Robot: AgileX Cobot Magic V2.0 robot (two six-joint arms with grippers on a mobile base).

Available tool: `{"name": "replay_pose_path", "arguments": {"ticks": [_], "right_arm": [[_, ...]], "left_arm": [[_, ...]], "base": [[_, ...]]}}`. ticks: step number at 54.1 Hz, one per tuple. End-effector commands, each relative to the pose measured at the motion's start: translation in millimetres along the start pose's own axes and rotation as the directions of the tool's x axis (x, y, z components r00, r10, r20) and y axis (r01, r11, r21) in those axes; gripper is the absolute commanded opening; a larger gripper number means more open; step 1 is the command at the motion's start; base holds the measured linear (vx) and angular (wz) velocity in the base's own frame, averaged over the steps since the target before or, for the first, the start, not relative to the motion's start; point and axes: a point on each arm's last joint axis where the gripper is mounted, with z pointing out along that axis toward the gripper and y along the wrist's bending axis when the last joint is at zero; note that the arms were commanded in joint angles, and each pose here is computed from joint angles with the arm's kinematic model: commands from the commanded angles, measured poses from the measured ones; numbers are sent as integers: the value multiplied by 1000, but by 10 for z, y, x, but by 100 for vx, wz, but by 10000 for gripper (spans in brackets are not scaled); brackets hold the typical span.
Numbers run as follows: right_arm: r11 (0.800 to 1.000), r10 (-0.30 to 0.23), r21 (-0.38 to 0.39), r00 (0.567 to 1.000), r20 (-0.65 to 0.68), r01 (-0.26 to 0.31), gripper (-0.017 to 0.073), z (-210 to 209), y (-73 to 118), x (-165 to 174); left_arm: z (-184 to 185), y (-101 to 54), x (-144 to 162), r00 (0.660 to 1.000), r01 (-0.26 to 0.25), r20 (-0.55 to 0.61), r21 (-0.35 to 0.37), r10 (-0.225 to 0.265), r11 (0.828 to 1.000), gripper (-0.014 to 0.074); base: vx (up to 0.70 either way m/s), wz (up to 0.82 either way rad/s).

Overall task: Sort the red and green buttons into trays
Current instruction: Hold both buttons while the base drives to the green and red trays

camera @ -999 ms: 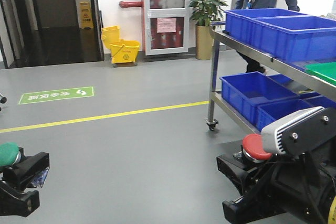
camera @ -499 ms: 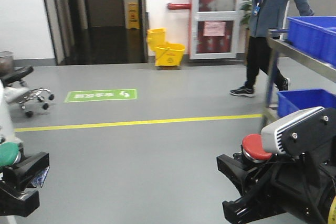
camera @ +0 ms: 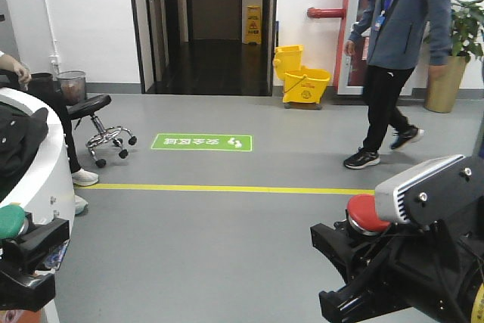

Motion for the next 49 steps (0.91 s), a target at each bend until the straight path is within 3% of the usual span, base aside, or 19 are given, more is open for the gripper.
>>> {"name": "replay_pose_path", "arguments": {"ticks": [1,19,49], "right_arm": [[999,-3,-32,995,97,6,-9,-72,16,-184],[999,-3,-32,995,97,6,-9,-72,16,-184],[999,-3,-32,995,97,6,-9,-72,16,-184]], "left_arm": [[-51,-1,-191,992,17,127,-2,-17,1000,-6],[-51,-1,-191,992,17,127,-2,-17,1000,-6],[-51,-1,-191,992,17,127,-2,-17,1000,-6]], "base": [[34,10],[35,-11],[34,-39]]}}
